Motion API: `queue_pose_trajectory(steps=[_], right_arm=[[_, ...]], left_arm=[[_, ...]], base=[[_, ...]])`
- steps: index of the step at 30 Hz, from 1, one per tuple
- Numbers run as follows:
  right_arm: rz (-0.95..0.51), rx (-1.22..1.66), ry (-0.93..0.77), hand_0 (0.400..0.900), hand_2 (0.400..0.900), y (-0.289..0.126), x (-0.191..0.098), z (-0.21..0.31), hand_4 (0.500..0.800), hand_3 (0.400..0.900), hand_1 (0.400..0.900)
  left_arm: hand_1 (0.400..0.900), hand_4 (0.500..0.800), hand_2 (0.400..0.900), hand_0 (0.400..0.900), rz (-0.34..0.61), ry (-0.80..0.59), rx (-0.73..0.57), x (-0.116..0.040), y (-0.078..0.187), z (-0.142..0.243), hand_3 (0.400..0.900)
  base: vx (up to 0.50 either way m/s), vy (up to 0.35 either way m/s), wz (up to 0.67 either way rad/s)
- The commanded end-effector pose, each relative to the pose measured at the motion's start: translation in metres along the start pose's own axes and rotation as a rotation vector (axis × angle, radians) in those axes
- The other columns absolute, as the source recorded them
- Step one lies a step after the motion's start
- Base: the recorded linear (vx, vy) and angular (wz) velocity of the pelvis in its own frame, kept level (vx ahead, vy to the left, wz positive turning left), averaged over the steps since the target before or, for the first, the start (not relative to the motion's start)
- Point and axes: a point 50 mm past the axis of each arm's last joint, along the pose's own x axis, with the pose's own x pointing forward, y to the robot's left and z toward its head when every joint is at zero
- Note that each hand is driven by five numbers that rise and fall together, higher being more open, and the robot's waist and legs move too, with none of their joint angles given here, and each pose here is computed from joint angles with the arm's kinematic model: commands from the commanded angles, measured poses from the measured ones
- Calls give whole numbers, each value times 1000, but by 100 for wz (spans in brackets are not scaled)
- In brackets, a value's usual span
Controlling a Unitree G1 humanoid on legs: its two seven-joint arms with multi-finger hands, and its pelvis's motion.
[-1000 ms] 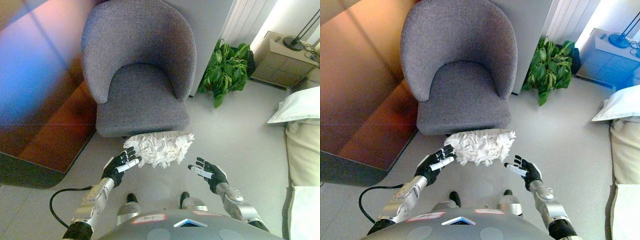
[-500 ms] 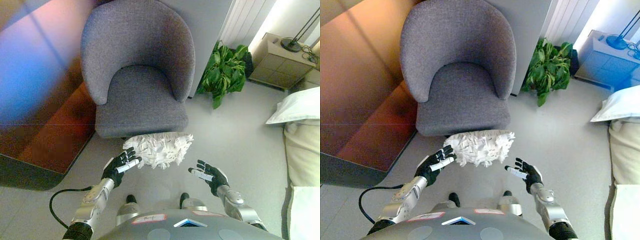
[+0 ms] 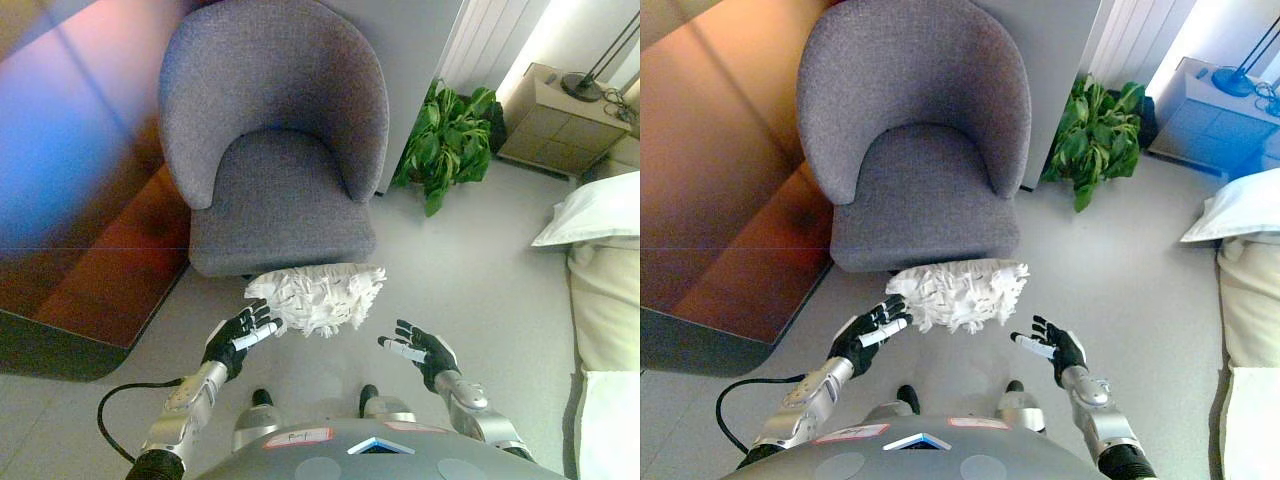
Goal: Pick up the pillow and put it on the sofa.
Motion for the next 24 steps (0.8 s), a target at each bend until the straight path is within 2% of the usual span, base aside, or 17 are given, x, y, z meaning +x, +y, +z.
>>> queue_pose_trajectory(steps=[1, 7, 14, 18, 24], right_arm=[[-6, -75, -251, 900, 900, -15, 2, 61, 800, 900, 900], [-5, -104, -283, 900, 900, -25, 0, 69, 800, 900, 900], [-20, -87, -245, 900, 900, -31, -5, 54, 800, 900, 900], [-32, -75, -224, 900, 900, -33, -12, 41, 800, 900, 900], [8, -74, -213, 900, 900, -32, -16, 35, 800, 900, 900]], left_arm=[[900, 800, 900, 900, 16, -311, 77, 6, 6, 71, 900], [900, 800, 900, 900, 26, -358, 25, 2, 11, 76, 900], [900, 800, 900, 900, -23, -330, -2, -2, 4, 66, 900], [900, 800, 900, 900, -60, -312, 7, -3, 0, 59, 900], [900, 800, 900, 900, -57, -327, 14, -6, -6, 51, 900]], base=[[-21, -120, -11], [-13, -85, -12], [141, 13, -8], [263, 119, -11], [369, 116, -39]])
